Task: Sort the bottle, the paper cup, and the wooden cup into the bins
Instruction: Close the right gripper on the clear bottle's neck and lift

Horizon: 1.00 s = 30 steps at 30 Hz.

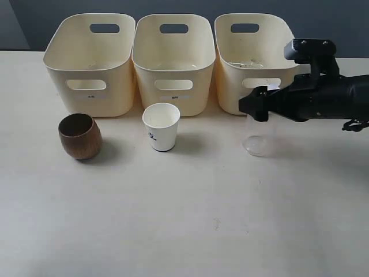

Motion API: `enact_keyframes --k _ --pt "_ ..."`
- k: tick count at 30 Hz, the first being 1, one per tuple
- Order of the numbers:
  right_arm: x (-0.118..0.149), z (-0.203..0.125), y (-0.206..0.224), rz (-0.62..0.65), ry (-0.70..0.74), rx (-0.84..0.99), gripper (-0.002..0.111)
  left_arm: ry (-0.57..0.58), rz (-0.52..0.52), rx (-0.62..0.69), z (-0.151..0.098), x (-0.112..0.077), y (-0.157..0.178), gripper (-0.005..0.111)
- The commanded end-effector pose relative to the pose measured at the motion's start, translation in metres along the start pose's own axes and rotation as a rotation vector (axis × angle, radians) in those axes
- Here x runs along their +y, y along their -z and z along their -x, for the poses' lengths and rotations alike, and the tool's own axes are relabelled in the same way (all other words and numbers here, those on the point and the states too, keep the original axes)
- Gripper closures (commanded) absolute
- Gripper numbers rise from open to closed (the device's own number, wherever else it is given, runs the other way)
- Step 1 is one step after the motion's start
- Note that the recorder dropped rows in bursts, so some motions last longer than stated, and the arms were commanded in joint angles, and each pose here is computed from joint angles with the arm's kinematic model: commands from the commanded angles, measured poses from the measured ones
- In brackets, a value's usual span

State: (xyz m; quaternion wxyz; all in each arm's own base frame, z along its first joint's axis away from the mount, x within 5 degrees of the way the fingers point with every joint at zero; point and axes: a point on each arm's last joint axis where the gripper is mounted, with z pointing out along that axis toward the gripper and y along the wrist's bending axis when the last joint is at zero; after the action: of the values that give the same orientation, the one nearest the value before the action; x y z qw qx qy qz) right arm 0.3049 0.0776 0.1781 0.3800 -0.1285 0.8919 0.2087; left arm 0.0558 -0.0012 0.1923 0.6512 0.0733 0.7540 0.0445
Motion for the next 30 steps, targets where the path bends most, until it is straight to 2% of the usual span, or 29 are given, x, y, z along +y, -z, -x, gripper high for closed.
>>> enact_keyframes --k 1,8,15,30 --pt "0.004 0.003 -0.001 0.040 -0.003 -0.012 0.004 0.005 -0.003 -0.005 0.000 0.000 0.000 0.107" --pt "0.012 0.004 0.000 0.133 -0.002 -0.027 0.004 0.005 -0.003 -0.005 0.000 0.000 0.000 0.107" --pt "0.002 0.003 -0.001 0.021 -0.003 -0.009 0.004 0.005 -0.003 -0.005 0.000 0.000 0.000 0.107" --pt "0.001 0.002 -0.001 0.010 -0.005 -0.007 0.006 0.005 -0.003 -0.005 0.000 0.000 0.000 0.107"
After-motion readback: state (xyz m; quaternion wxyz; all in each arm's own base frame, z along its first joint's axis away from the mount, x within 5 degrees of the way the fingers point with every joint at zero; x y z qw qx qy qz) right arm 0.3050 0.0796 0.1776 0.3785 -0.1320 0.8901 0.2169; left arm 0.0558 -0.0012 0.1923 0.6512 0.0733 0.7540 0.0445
